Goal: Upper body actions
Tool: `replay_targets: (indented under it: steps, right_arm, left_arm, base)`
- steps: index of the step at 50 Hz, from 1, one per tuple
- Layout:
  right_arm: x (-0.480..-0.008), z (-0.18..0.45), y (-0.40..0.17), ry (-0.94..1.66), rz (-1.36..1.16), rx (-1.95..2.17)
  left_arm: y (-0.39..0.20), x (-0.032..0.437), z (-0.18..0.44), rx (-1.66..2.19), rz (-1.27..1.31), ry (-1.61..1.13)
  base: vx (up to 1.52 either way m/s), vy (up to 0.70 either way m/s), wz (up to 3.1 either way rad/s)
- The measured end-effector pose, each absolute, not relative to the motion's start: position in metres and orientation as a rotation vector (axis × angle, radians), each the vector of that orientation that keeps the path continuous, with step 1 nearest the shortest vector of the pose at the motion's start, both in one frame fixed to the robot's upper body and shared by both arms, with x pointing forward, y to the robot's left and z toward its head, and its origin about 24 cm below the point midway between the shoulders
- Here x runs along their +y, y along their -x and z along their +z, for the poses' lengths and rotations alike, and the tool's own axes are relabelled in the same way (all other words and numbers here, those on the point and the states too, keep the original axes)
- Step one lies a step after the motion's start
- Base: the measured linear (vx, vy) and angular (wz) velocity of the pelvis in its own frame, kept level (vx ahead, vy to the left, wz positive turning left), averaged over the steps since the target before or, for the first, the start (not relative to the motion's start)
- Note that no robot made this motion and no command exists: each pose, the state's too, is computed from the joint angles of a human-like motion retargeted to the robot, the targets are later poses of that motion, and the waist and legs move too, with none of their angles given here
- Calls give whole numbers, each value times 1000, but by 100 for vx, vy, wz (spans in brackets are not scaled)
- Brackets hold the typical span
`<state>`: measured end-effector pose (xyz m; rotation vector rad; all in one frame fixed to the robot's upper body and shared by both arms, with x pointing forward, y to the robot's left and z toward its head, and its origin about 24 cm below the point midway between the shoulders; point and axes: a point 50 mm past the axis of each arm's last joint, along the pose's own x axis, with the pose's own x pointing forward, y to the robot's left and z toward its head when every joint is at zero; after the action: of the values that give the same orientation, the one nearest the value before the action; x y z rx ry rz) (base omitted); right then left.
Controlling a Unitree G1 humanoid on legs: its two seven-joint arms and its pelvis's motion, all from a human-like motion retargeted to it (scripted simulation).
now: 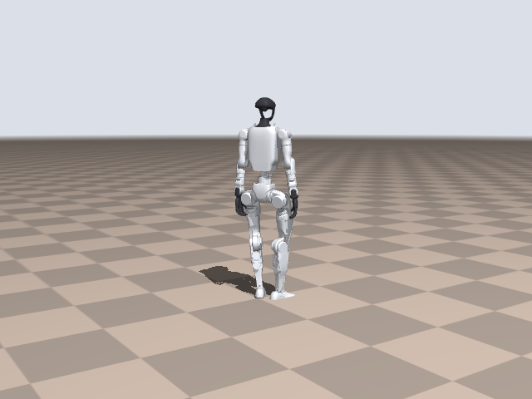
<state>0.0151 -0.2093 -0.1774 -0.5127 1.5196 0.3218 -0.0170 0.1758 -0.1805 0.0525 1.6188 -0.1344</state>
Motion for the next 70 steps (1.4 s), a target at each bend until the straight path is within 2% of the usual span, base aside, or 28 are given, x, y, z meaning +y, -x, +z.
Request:
replay_targets:
  steps: [5, 11, 18, 32, 41, 51, 55, 58, 63, 70]
  right_arm:
    - [-210, -177, 3, 498, 369, 1601]
    - [-213, -176, 3, 514, 357, 1606]
    - [-205, -178, -11, 428, 336, 1553]
    - [-206, -176, -40, 524, 434, 1431]
    - [-217, -175, -38, 545, 394, 1452]
    - [-206, -172, -75, 559, 403, 1302]
    - [-204, -173, -65, 502, 439, 1343]
    - [-210, -173, -59, 519, 430, 1375]
    - [-223, -172, -51, 540, 359, 1438]
    - [-237, -170, -35, 442, 224, 1526]
  left_arm:
    - [23, 176, -179, 1675, -142, -84]
    - [33, 166, -179, 1698, -112, -26]
    - [28, 175, -179, 1685, -172, -137]
    - [4, 159, -182, 1575, -17, 44]
    - [10, 158, -181, 1588, 94, 96]
    - [24, 196, -177, 1681, 73, -26]
    - [27, 207, -175, 1689, 91, -80]
    - [28, 205, -176, 1660, 119, -9]
    - [26, 199, -177, 1622, 174, 104]
    - [23, 194, -178, 1610, 142, 82]
  base:
    - [12, -5, 23]
    - [7, -5, 37]
    - [0, -10, 26]
    - [-4, -8, -26]
    - [-1, 5, -237]
    - [-26, 1, -188]
    - [-27, 1, -316]
    - [-34, -3, -322]
    - [-30, -5, -321]
    - [-16, -15, -309]
